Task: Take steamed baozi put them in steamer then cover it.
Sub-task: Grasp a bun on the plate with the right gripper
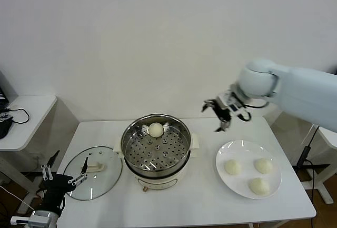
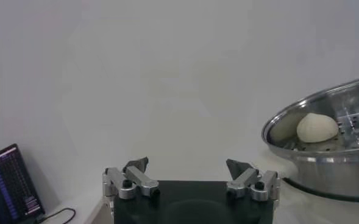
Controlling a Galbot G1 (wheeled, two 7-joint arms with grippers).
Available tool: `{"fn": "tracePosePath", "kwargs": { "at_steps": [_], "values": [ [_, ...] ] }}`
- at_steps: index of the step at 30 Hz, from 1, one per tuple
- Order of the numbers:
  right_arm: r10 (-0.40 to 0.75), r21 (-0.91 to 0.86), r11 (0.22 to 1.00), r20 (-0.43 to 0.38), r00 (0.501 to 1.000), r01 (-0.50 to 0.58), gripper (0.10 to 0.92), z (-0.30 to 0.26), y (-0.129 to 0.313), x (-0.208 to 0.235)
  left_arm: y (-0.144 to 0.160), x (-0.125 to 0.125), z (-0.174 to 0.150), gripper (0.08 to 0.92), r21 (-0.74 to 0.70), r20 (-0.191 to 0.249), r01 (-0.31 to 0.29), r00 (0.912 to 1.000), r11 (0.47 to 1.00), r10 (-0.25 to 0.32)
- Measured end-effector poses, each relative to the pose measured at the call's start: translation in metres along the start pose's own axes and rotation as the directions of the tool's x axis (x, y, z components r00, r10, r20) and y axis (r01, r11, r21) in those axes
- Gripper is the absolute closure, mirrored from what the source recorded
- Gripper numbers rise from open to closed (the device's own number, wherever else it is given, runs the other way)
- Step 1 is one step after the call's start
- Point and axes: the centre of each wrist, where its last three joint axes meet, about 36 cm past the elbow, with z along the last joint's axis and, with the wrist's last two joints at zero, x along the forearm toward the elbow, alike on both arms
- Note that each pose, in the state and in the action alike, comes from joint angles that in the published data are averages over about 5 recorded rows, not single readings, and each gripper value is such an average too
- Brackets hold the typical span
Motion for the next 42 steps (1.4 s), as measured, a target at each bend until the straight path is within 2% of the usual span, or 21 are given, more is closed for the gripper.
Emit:
{"fn": "tracePosePath", "kwargs": {
  "at_steps": [9,17,29,42],
  "values": [
    [-0.045,-0.155,0.987,-0.029,0.999,0.040,0.200,0.046,0.083,-0.034,-0.005,-0.001,0.004,0.177,0.003,-0.010,-0.006,0.9999,1.000,0.006],
    [-0.089,-0.224,0.972,-0.070,0.994,0.071,0.200,0.069,0.126,-0.077,-0.006,-0.003,0.011,0.177,0.001,-0.027,-0.006,0.9996,1.000,0.006],
    [-0.127,-0.268,0.959,-0.113,0.985,0.093,0.199,0.086,0.144,-0.133,-0.004,-0.002,0.018,0.177,-0.004,-0.048,0.001,0.9988,1.000,-0.001],
    [-0.140,-0.281,0.954,-0.116,0.983,0.103,0.210,0.083,0.144,-0.176,-0.002,-0.001,0.021,0.177,-0.007,-0.058,0.008,0.9983,1.000,-0.009]
  ]
}}
